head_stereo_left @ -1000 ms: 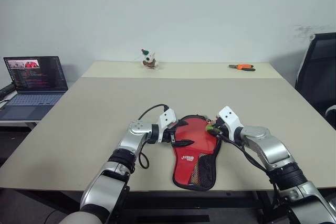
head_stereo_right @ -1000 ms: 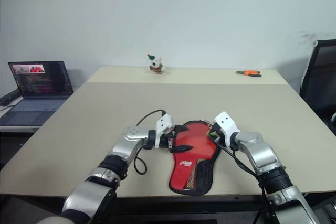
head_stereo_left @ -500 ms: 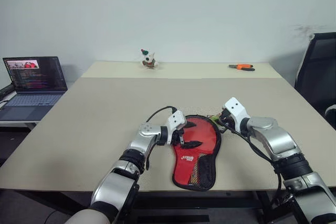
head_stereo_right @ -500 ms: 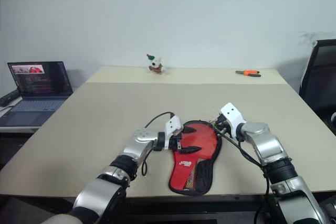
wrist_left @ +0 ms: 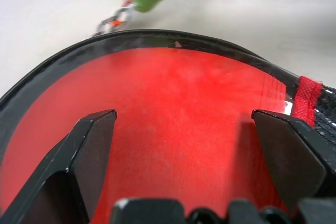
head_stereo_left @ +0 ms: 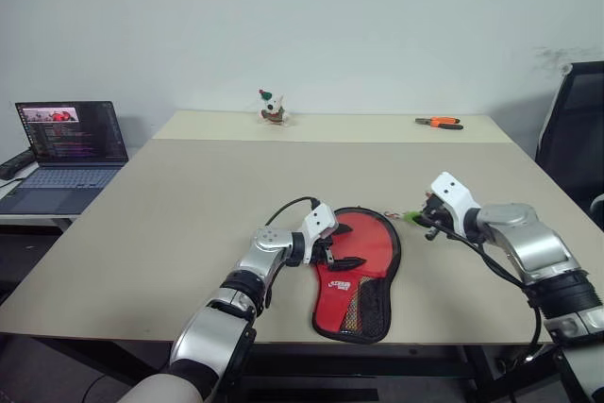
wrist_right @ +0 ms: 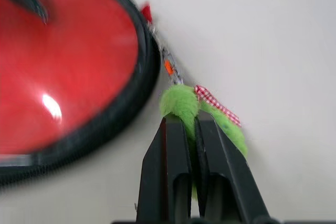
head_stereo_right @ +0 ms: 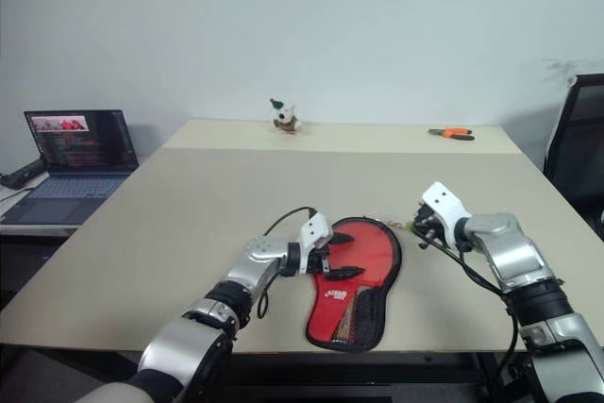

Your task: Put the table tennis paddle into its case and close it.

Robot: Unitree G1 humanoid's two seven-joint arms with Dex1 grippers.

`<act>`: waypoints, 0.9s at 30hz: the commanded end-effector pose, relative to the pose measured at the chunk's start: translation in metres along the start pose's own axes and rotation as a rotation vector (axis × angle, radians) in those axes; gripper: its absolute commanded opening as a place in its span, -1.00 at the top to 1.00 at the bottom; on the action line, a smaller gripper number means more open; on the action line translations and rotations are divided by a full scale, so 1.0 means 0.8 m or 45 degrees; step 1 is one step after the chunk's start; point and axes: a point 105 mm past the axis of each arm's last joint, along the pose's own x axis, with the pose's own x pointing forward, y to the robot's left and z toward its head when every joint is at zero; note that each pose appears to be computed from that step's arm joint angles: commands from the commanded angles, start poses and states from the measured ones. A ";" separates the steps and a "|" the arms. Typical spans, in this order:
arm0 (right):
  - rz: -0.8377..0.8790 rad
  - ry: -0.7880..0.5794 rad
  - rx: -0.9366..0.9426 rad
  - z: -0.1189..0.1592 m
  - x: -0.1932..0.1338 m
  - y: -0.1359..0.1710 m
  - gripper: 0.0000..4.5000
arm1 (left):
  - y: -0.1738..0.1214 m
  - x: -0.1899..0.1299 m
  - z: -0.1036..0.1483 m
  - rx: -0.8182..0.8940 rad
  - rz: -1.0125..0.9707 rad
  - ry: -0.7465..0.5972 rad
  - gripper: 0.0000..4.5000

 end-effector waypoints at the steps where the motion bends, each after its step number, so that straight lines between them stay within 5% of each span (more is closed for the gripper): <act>1: 0.015 -0.005 -0.032 0.000 -0.029 -0.002 0.99 | -0.005 0.007 -0.009 -0.019 -0.006 0.050 -1.00; 13: 0.654 0.097 -0.018 -0.025 -0.114 0.151 0.99 | -0.006 0.028 0.010 0.038 -0.002 0.038 -1.00; 27: 1.096 0.140 0.059 -0.043 -0.155 0.267 0.99 | -0.007 0.043 0.024 0.070 0.013 0.020 -1.00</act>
